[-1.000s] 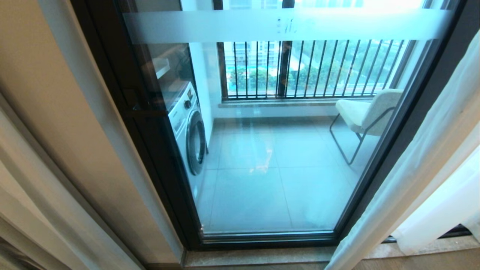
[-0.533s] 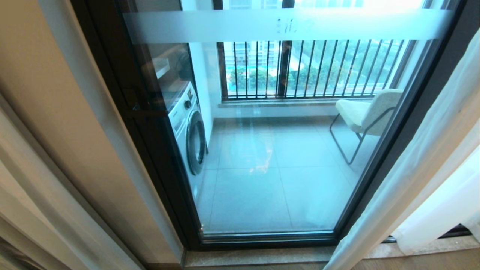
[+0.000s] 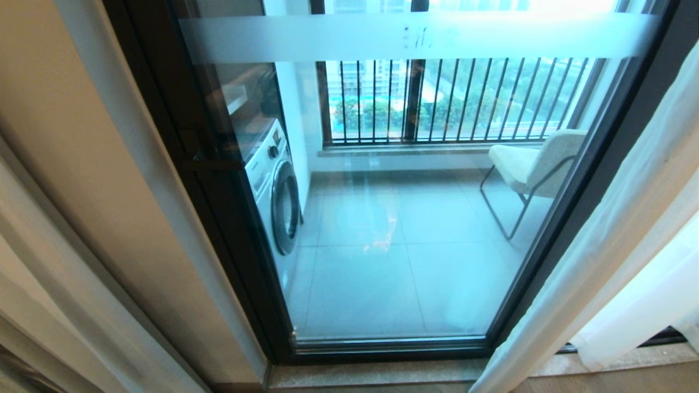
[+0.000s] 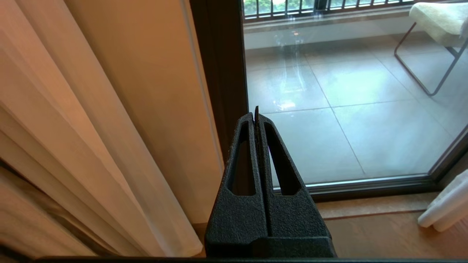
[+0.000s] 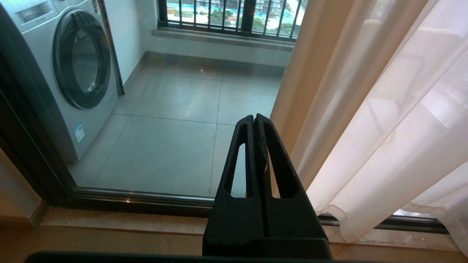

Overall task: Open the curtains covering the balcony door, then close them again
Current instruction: Close the inner curtains on both sides

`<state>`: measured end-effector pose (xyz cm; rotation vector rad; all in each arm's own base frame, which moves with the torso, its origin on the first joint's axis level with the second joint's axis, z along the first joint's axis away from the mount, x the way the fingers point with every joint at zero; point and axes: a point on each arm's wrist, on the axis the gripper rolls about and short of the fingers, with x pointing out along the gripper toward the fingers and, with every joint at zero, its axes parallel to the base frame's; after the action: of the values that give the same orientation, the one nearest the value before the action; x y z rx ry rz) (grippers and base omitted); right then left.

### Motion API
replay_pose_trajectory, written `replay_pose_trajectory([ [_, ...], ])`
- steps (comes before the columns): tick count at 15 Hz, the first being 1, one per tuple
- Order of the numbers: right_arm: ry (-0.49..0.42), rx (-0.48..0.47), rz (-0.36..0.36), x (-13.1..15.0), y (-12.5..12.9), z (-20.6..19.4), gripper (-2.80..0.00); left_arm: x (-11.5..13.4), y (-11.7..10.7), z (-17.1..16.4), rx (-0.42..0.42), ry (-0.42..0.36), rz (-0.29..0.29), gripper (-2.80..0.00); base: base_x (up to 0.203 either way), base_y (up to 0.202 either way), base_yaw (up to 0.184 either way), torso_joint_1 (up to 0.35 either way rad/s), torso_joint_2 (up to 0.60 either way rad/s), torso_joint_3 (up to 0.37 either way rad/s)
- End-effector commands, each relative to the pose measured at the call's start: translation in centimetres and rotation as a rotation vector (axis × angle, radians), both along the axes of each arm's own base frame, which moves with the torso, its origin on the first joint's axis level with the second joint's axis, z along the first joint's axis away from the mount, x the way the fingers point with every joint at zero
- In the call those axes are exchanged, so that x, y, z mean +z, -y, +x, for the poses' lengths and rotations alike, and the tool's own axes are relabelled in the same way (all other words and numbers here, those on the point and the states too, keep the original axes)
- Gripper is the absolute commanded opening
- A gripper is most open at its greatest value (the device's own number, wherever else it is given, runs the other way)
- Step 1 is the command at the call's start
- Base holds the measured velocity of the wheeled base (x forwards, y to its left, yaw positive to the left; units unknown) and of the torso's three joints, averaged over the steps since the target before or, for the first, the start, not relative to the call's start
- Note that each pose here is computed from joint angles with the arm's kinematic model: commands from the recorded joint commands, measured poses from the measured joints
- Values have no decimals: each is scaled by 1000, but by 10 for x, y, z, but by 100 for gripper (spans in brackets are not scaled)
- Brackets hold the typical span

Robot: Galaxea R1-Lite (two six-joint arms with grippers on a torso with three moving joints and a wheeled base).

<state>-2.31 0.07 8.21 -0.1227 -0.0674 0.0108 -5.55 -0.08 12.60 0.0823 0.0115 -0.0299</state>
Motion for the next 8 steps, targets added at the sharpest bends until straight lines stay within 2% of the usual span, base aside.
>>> replay_pose_trajectory([
  [1,-1,0,-1,0,0,0,-280,11,0,-8,3,18,0,-280,0,0,0,0,0,0],
  [8,-1,0,-1,0,0,0,-280,28,-1,-18,27,79,0,-280,0,0,0,0,0,0],
])
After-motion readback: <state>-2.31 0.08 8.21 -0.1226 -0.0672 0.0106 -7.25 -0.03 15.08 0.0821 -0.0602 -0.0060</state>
